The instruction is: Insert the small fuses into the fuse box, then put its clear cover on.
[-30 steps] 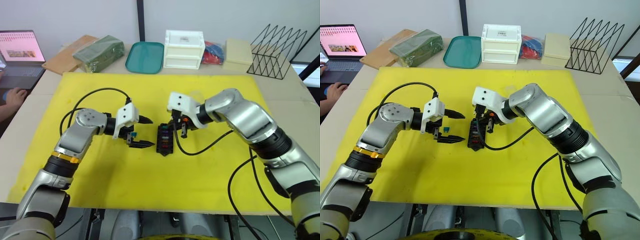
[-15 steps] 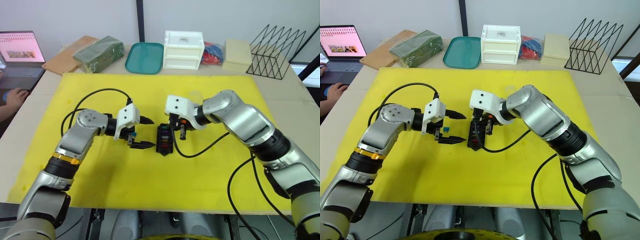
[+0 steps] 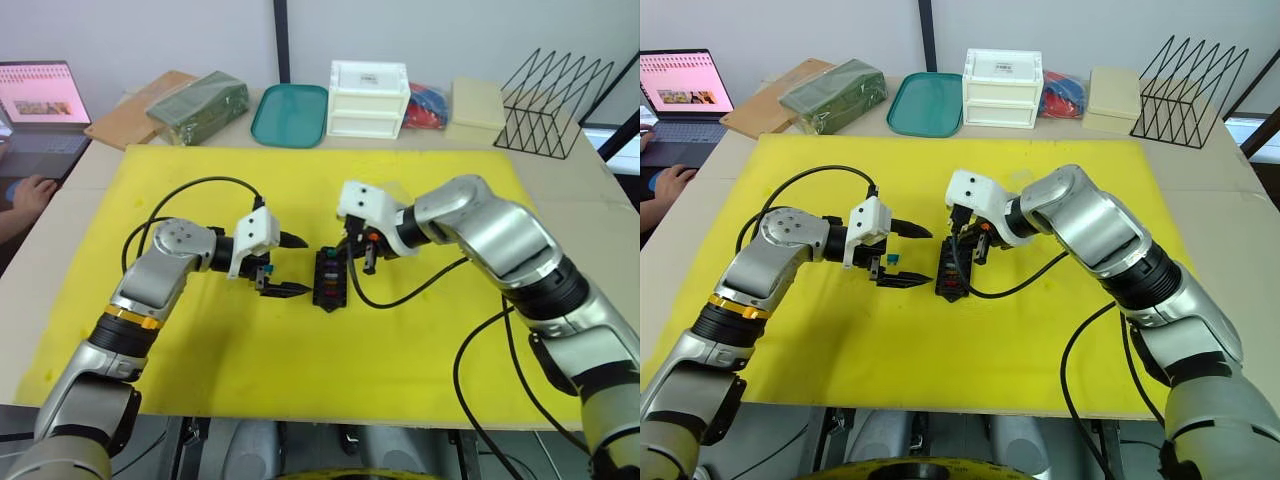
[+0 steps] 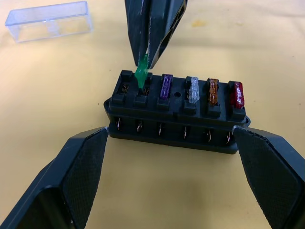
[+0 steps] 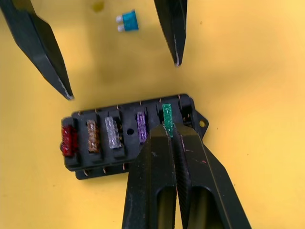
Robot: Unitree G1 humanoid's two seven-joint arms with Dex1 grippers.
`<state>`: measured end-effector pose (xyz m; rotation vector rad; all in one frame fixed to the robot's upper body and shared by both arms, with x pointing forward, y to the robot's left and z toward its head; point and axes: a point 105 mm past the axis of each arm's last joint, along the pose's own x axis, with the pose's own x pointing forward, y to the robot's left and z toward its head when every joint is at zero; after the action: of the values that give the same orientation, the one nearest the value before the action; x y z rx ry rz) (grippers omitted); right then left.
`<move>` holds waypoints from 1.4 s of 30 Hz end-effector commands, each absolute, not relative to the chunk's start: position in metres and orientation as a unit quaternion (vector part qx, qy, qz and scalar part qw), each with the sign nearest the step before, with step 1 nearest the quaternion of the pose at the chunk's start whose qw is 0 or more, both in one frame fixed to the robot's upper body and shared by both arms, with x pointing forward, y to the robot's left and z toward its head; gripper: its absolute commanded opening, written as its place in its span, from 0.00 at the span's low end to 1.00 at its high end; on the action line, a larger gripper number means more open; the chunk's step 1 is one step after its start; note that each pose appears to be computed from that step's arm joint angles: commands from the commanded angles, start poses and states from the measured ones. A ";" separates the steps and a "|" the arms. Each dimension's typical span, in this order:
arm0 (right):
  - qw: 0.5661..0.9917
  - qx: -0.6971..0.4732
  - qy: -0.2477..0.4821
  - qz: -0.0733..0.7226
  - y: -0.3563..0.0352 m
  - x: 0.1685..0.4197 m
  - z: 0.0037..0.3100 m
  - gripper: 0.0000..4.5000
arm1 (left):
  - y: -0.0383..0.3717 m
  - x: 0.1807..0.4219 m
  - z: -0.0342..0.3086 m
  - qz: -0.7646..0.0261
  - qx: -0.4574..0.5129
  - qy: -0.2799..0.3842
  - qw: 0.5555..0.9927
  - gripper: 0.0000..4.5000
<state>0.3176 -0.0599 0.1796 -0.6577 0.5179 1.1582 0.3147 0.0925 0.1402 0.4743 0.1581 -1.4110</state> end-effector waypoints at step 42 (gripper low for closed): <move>0.756 -0.338 0.221 0.516 -0.063 0.325 0.169 0.00 | 0.090 0.309 0.152 -0.645 0.225 0.046 0.729 0.99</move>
<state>0.3214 -0.0594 0.1679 -0.7123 0.4848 1.1492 0.3099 0.0900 0.1392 0.4763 0.1511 -1.4222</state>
